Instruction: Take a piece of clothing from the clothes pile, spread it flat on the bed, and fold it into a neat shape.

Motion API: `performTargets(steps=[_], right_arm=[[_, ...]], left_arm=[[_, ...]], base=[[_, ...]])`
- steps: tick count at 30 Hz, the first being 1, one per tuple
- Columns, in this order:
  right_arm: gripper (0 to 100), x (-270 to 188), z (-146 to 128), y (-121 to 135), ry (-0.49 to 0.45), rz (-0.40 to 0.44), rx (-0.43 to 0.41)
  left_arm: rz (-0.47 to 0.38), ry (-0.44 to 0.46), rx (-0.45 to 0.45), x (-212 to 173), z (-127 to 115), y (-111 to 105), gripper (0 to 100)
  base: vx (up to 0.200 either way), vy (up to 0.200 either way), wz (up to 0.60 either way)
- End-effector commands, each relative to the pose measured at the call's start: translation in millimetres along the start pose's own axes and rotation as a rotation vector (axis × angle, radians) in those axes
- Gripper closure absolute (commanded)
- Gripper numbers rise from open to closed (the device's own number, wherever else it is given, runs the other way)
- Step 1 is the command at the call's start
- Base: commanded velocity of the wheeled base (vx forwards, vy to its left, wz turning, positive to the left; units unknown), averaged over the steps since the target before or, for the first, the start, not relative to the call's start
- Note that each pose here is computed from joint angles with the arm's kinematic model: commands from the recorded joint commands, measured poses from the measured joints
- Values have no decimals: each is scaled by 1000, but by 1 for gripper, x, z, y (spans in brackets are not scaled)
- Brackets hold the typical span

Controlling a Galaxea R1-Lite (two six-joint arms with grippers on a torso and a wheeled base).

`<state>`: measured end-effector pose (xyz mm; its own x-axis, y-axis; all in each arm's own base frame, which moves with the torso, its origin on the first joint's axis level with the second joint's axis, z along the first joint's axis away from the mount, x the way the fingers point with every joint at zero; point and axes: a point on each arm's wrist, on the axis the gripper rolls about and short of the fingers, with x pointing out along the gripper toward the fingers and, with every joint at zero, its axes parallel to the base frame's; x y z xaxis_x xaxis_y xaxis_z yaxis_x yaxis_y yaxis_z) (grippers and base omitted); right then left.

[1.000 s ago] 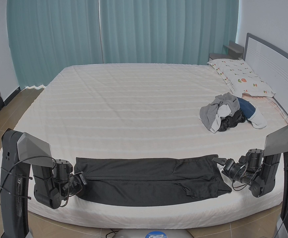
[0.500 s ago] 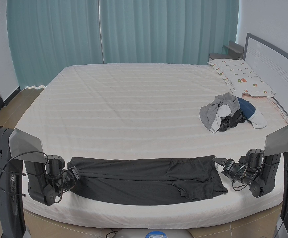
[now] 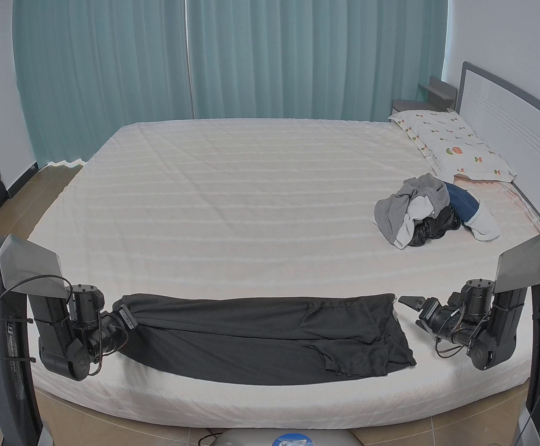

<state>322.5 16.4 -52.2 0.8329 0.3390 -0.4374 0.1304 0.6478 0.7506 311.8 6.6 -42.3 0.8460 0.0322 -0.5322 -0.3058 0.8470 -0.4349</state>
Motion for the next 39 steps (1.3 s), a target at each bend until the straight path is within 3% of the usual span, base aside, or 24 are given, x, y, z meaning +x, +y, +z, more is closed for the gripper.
performTargets(steps=[1,7,19,39], right_arm=[[0,0,0,0,0,1,0],[0,0,-1,-1,-7,6,-3],[0,1,-1,-1,-10,11,-5],[0,2,0,-1,-16,16,-4]], left_arm=[[0,-14,-18,-2,5,1,100],[-12,-25,-67,1,7,-2,100],[-70,-39,-115,6,7,-19,100],[-178,-49,-149,-16,11,-58,100]], base=[[0,0,0],[-200,0,0],[0,0,0],[0,-200,0]])
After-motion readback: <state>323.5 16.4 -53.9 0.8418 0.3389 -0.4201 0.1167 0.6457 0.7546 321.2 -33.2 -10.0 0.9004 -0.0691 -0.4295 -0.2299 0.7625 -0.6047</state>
